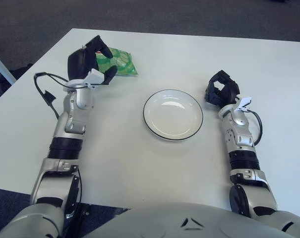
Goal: Put the snack into the plate.
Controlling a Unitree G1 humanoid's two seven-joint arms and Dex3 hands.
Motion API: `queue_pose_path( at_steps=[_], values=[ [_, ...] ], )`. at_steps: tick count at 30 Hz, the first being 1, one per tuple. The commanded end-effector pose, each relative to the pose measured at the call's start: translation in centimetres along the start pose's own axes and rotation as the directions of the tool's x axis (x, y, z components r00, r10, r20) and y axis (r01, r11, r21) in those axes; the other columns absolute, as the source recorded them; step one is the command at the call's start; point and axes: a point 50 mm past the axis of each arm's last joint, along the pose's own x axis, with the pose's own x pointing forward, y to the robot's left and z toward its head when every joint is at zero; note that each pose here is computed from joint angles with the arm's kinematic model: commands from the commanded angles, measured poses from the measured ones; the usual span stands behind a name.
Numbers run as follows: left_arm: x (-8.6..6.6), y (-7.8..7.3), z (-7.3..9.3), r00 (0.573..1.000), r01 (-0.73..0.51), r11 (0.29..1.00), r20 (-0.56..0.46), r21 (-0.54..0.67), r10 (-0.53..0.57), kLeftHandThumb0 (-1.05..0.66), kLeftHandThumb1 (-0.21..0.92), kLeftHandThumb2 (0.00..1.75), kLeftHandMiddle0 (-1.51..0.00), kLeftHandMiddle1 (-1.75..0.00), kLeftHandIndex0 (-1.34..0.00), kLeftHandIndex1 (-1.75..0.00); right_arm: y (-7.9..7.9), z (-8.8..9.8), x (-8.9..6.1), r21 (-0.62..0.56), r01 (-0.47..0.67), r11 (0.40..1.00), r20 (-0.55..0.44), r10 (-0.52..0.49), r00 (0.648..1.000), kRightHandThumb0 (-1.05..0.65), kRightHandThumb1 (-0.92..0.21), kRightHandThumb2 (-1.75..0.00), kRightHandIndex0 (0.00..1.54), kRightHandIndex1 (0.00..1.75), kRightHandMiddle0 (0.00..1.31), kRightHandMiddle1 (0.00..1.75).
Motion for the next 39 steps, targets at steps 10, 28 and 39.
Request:
queue_pose_path(
  at_steps=[10, 28, 39],
  values=[
    [0.8, 1.7, 1.8, 0.996, 0.031, 0.986, 0.075, 0.166, -0.044, -0.50, 0.28, 1.36, -1.30, -1.75, -0.65, -1.75, -0.8, -2.9, -1.6, -0.080, 0.016, 0.997, -0.128, -0.026, 0.991, -0.45, -0.41, -1.20, 1.11, 1.75, 0.54, 1.75],
    [2.5, 1.1, 1.8, 0.947, 0.028, 0.895, 0.275, 0.445, -0.167, -0.50, 0.28, 1.36, -1.12, -1.75, -0.64, -1.75, -0.6, -3.1, -1.5, -0.113, 0.013, 0.994, -0.149, -0.030, 0.988, -0.47, -0.36, -1.26, 1.15, 1.75, 0.58, 1.75],
    [3.8, 0.6, 0.1, 0.915, 0.105, 0.814, 0.265, 0.571, -0.304, -0.39, 0.67, 0.80, -0.54, -1.47, -0.40, -1.68, -0.6, -3.2, -1.5, -0.118, 0.019, 0.993, -0.157, -0.038, 0.987, -0.49, -0.31, -1.33, 1.19, 1.75, 0.62, 1.75]
  ],
)
